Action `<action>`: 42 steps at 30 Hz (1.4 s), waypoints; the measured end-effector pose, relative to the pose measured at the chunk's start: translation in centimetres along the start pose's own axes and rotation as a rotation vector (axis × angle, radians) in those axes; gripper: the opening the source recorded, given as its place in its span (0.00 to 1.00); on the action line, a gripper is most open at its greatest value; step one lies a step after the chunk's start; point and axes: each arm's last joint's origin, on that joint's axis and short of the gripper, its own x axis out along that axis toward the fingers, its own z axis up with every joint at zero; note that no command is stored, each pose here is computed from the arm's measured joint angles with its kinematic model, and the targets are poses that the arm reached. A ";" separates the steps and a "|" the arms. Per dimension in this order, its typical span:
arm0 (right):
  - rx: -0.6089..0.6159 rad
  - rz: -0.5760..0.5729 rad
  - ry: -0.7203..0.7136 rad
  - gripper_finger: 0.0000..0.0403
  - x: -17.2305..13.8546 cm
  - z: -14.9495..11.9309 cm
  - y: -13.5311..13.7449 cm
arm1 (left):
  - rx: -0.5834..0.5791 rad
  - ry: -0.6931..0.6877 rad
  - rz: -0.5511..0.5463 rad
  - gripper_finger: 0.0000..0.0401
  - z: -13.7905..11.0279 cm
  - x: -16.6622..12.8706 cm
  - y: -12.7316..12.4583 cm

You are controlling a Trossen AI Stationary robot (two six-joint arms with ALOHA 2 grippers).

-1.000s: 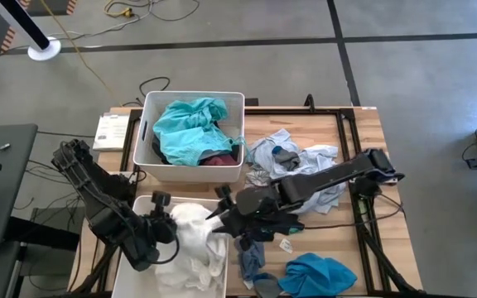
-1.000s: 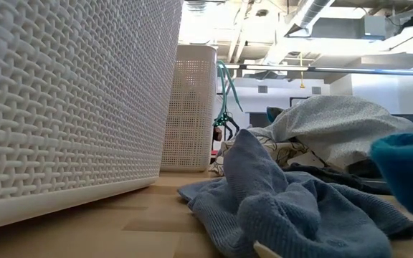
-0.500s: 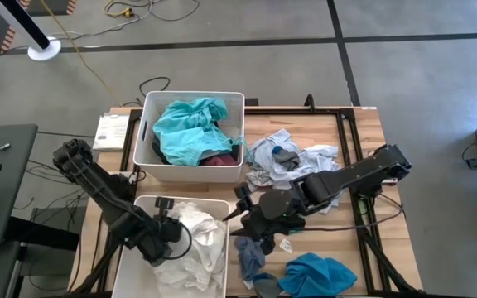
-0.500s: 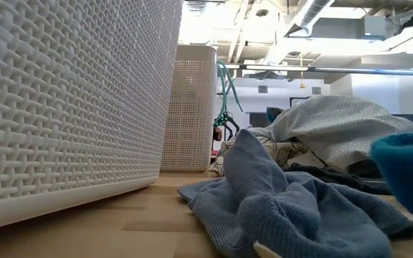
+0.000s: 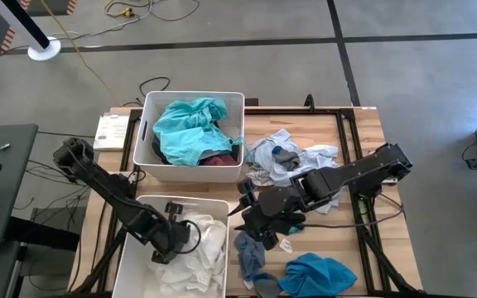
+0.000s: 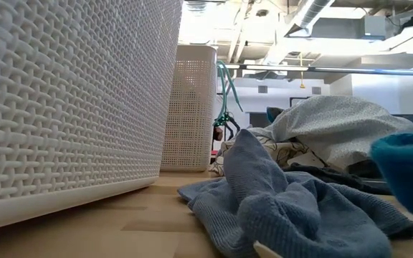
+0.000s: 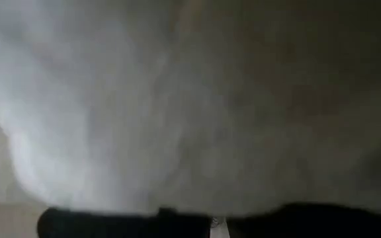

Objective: Sort clothes
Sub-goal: Put the white dress into the bottom white laundry bin

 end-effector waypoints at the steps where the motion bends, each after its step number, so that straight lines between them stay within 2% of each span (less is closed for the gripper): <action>1: 0.000 0.000 0.001 0.48 0.0 0.0 0.0 | -0.007 0.001 0.000 0.02 -0.1 0.2 0.0; 11: 0.043 0.000 0.065 0.48 0.1 -0.8 -0.6 | -0.035 -0.002 -0.003 0.04 -0.7 1.4 0.1; 14: 0.065 -0.002 0.093 0.48 0.1 -1.1 -0.7 | -0.040 -0.002 -0.003 0.12 -0.6 1.3 0.1; 17: 0.075 -0.009 0.136 0.48 0.0 -1.5 -0.6 | -0.032 -0.015 -0.012 0.24 -0.2 0.6 -0.2; 21: 0.103 -0.027 0.212 0.48 -0.3 -2.1 -0.5 | -0.019 -0.061 -0.037 0.39 1.1 -1.2 -0.5; 25: 0.134 -0.040 0.285 0.48 -0.8 -2.7 -0.5 | -0.003 -0.102 -0.060 0.47 2.5 -3.7 -0.8; 32: 0.180 -0.036 0.379 0.48 -1.5 -3.5 -0.1 | 0.047 -0.181 -0.094 0.48 4.2 -8.0 -1.0; 38: 0.192 -0.042 0.466 0.48 -1.9 -4.1 0.8 | 0.049 -0.177 -0.091 0.48 4.6 -11.3 -0.4; 42: 0.193 -0.068 0.523 0.48 -2.3 -4.5 1.4 | 0.044 -0.233 -0.087 0.48 5.1 -13.8 -0.1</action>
